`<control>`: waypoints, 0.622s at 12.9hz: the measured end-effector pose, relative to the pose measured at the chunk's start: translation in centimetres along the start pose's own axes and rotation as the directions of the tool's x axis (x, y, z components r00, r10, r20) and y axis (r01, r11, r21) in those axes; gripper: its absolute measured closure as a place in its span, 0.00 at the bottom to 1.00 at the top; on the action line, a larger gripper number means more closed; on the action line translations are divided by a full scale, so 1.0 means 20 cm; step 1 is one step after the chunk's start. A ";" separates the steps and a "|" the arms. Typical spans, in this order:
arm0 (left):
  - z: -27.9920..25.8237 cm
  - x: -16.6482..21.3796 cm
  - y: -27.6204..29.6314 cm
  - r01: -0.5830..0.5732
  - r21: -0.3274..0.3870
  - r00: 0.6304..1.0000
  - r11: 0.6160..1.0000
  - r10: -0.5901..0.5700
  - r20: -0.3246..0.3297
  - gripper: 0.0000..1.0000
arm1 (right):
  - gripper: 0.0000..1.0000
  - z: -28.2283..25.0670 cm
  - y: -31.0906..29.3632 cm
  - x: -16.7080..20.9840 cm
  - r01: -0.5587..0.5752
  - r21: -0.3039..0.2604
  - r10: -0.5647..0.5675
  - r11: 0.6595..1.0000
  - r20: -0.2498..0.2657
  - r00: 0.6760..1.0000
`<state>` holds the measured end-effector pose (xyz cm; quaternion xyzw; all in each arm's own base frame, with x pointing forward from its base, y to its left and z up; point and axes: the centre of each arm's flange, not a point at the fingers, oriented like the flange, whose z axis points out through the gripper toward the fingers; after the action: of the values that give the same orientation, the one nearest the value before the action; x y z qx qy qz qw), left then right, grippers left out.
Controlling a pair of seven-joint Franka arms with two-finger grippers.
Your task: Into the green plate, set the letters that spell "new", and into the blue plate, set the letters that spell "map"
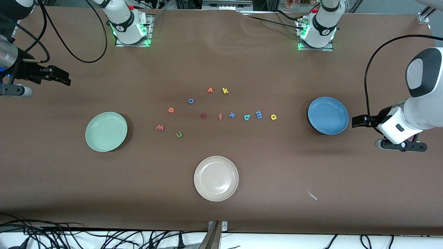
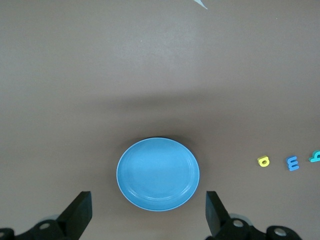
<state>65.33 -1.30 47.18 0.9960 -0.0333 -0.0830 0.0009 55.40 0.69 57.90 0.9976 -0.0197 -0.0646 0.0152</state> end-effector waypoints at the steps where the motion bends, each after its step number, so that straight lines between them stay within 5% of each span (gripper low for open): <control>1: 0.00 0.00 0.00 0.000 0.000 1.000 1.000 0.000 0.000 0.00 | 0.00 0.00 0.00 0.00 0.000 0.000 0.000 1.000 0.000 1.000; 8: 0.01 0.00 0.00 0.000 0.000 1.000 1.000 0.000 0.005 0.00 | 0.00 0.00 0.00 0.00 0.000 0.000 0.000 1.000 0.000 1.000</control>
<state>65.27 -1.31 46.96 0.9958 -0.0334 -0.0853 0.0009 55.40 0.69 57.90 0.9976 -0.0197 -0.0646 0.0152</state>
